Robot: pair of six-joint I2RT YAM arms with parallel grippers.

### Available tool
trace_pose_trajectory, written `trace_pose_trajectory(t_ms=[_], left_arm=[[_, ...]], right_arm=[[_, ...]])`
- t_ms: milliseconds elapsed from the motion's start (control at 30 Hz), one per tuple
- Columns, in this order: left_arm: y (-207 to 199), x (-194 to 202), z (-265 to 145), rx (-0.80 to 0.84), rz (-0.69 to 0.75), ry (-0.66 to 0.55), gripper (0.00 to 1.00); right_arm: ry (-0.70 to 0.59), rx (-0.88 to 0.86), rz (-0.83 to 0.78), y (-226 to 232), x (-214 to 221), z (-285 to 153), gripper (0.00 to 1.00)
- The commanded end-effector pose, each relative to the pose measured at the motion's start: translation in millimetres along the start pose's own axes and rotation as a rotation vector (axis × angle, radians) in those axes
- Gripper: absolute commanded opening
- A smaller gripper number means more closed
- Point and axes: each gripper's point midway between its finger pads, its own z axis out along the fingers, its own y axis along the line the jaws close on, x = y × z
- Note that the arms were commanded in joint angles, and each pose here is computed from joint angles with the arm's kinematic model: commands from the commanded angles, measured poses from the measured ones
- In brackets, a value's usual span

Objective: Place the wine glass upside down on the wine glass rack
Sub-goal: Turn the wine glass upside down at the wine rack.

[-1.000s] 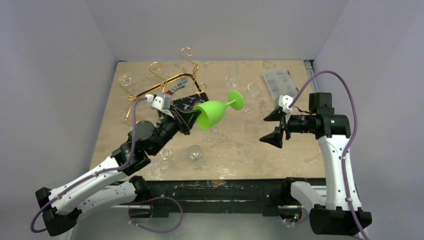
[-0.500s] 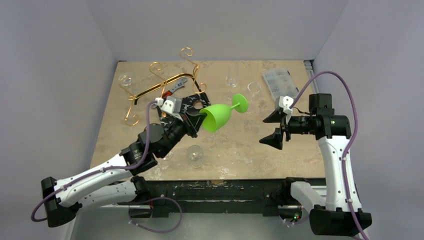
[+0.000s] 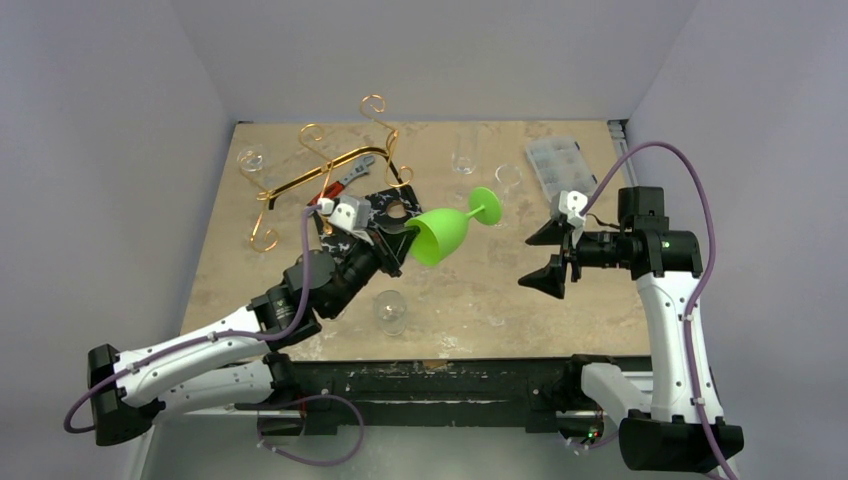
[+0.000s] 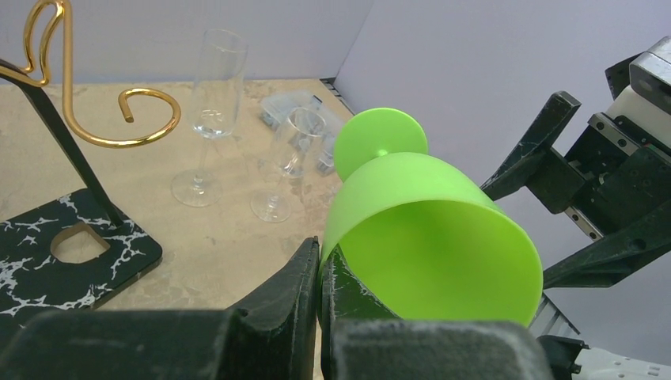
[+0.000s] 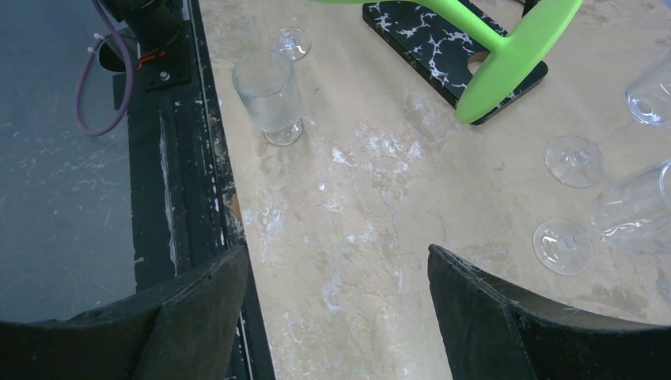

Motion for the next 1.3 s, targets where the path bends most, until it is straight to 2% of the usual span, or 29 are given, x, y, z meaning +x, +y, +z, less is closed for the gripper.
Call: trace_pose_trajectory(t_ms=[0, 1267], left_arm=[[-7, -13, 3, 0.015, -0.012, -0.062, 0.0], [-19, 0, 15, 0.02, -0.026, -0.063, 0.0]], right_arm=[[-0.031, 0.005, -0.014, 1, -10, -2, 0.81], [-0.043, 0.005, 0.052, -18, -14, 4, 0.81]])
